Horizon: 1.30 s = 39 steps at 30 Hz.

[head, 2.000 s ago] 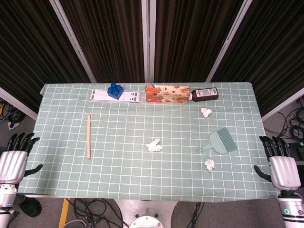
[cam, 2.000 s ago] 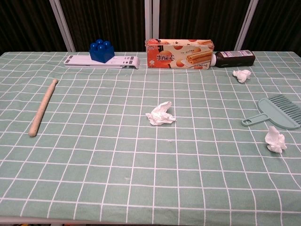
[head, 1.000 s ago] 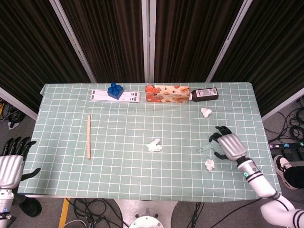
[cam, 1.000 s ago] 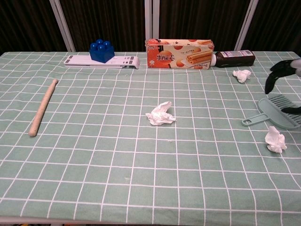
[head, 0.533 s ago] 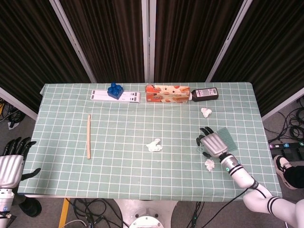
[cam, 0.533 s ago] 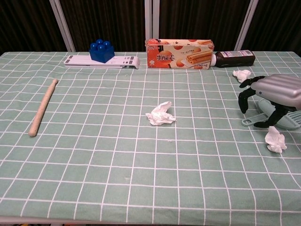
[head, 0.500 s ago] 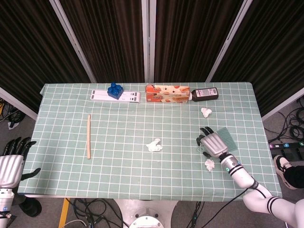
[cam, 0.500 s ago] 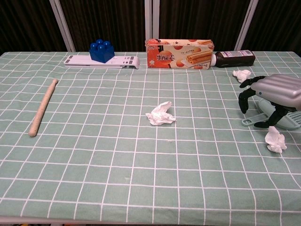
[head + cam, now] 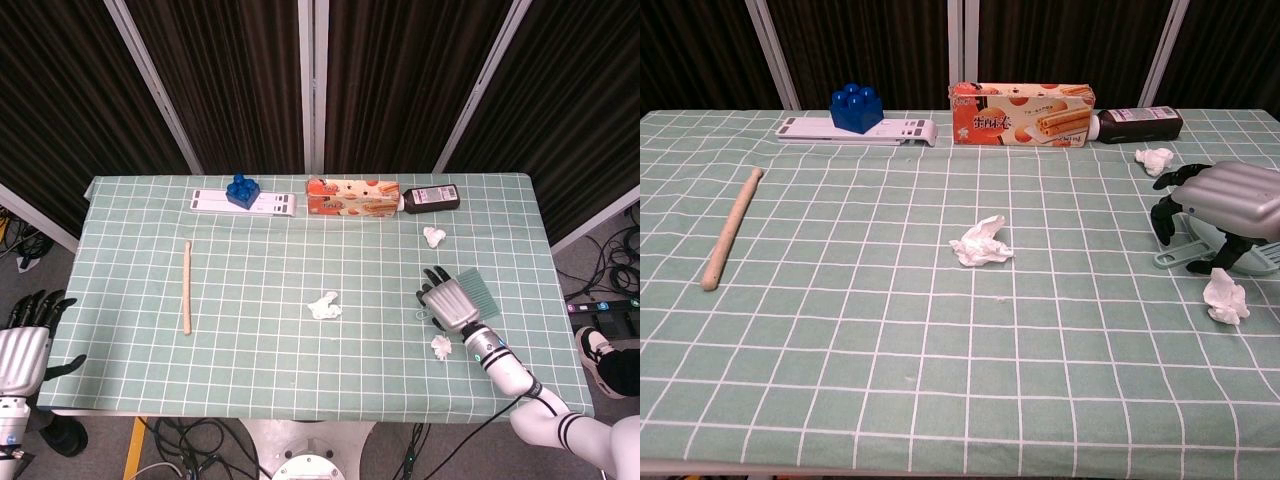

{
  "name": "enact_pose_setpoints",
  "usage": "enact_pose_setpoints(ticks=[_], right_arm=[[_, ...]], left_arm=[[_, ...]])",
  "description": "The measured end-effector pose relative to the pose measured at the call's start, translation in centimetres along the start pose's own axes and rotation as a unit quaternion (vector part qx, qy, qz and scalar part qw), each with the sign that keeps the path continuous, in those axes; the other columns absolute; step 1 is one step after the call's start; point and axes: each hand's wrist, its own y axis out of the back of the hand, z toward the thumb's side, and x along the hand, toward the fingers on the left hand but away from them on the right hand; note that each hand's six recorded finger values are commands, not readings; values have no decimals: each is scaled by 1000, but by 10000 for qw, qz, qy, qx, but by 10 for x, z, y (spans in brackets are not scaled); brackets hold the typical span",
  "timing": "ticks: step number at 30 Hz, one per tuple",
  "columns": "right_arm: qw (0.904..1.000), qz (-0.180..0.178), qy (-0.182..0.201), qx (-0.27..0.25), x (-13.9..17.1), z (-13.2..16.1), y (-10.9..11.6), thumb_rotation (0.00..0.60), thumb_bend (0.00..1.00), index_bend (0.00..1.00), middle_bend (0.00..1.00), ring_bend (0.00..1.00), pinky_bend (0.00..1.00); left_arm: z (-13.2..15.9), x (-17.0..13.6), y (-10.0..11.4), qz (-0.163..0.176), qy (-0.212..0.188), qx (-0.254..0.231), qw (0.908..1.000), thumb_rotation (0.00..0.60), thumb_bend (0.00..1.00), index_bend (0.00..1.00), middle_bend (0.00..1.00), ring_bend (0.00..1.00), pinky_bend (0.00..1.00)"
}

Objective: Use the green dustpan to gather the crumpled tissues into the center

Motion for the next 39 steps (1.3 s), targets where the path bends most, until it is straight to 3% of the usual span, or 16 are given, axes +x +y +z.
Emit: enact_pose_setpoints(ticks=[7, 10, 16, 21, 27, 39], right_arm=[[10000, 75, -40, 29, 2, 0, -6, 600, 237, 465, 421, 99, 130], [10000, 59, -55, 19, 3, 0, -6, 600, 304, 520, 459, 135, 130], [9991, -293, -285, -108, 6, -16, 10, 600, 327, 595, 521, 189, 132], [9946, -693, -581, -516, 7, -43, 36, 600, 336, 610, 533, 200, 138], [9861, -999, -629, -1167, -9, -67, 65, 600, 356, 628, 539, 206, 144], [9660, -957, -417, -2365, -78, -88, 89, 600, 371, 635, 536, 207, 159]], left_arm=[[-1, 0, -2, -25, 10, -50, 10000, 600, 0, 186, 106, 57, 100], [-2, 0, -3, -40, 4, -68, 10000, 600, 0, 186, 106, 57, 100], [-2, -1, -2, -25, -4, -94, 10000, 600, 0, 186, 106, 57, 100], [-1, -1, 0, -13, -24, -91, 10000, 600, 0, 186, 106, 57, 100], [3, 0, 4, -9, -48, -35, 10000, 600, 0, 186, 106, 57, 100], [10, 0, 19, 64, 91, 75, 9999, 600, 0, 186, 106, 57, 100]])
